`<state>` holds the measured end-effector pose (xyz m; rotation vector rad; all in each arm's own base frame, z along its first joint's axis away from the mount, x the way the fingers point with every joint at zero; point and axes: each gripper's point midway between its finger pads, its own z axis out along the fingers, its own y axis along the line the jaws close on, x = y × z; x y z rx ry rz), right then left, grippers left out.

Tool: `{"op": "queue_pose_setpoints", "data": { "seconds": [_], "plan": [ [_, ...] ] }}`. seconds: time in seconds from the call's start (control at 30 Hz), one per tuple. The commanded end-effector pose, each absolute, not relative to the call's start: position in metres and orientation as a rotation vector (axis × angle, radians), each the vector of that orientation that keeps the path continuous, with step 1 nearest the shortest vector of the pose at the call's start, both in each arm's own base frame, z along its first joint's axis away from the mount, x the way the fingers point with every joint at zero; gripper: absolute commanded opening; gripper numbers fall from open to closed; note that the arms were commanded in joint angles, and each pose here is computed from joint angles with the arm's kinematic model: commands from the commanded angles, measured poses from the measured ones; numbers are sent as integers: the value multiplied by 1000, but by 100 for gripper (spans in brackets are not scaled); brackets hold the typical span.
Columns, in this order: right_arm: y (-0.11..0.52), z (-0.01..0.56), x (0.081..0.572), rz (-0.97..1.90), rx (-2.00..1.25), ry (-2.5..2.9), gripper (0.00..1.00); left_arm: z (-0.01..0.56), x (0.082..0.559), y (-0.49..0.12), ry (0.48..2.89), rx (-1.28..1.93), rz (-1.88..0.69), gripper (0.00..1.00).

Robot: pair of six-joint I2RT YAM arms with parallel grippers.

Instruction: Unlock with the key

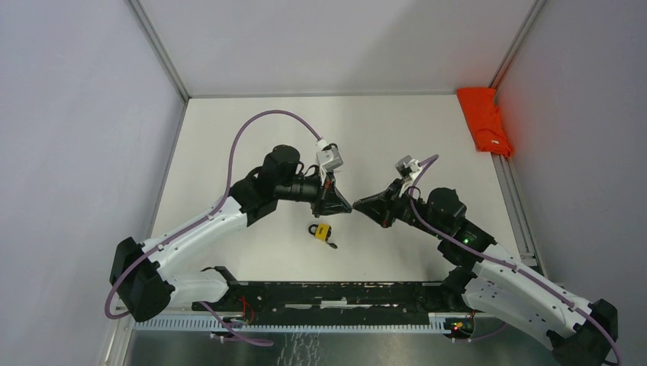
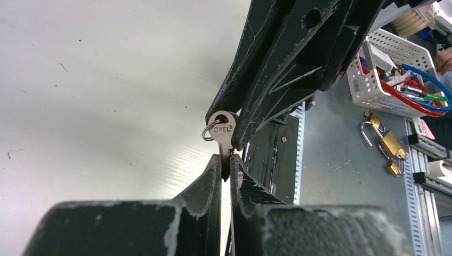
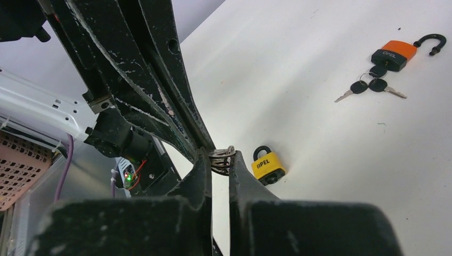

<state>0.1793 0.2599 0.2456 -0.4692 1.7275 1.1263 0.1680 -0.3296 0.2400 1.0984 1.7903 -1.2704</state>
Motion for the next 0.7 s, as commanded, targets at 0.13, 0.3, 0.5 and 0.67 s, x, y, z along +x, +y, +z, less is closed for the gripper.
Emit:
{"op": "queue_pose_setpoints", "data": {
  "seconds": [0.13, 0.3, 0.5, 0.67],
  "plan": [
    [257, 256, 181, 1104, -484, 1683, 0, 277, 167, -334, 1644, 1132, -1269, 2],
    [249, 264, 183, 1035, -506, 1671, 0, 279, 166, -333, 1652, 1133, -1269, 11],
    [240, 267, 183, 967, -535, 1677, 0, 285, 160, -334, 1623, 1155, -1302, 19],
    [237, 265, 182, 939, -551, 1679, 0, 291, 151, -335, 1577, 1186, -1359, 2]
  ]
}}
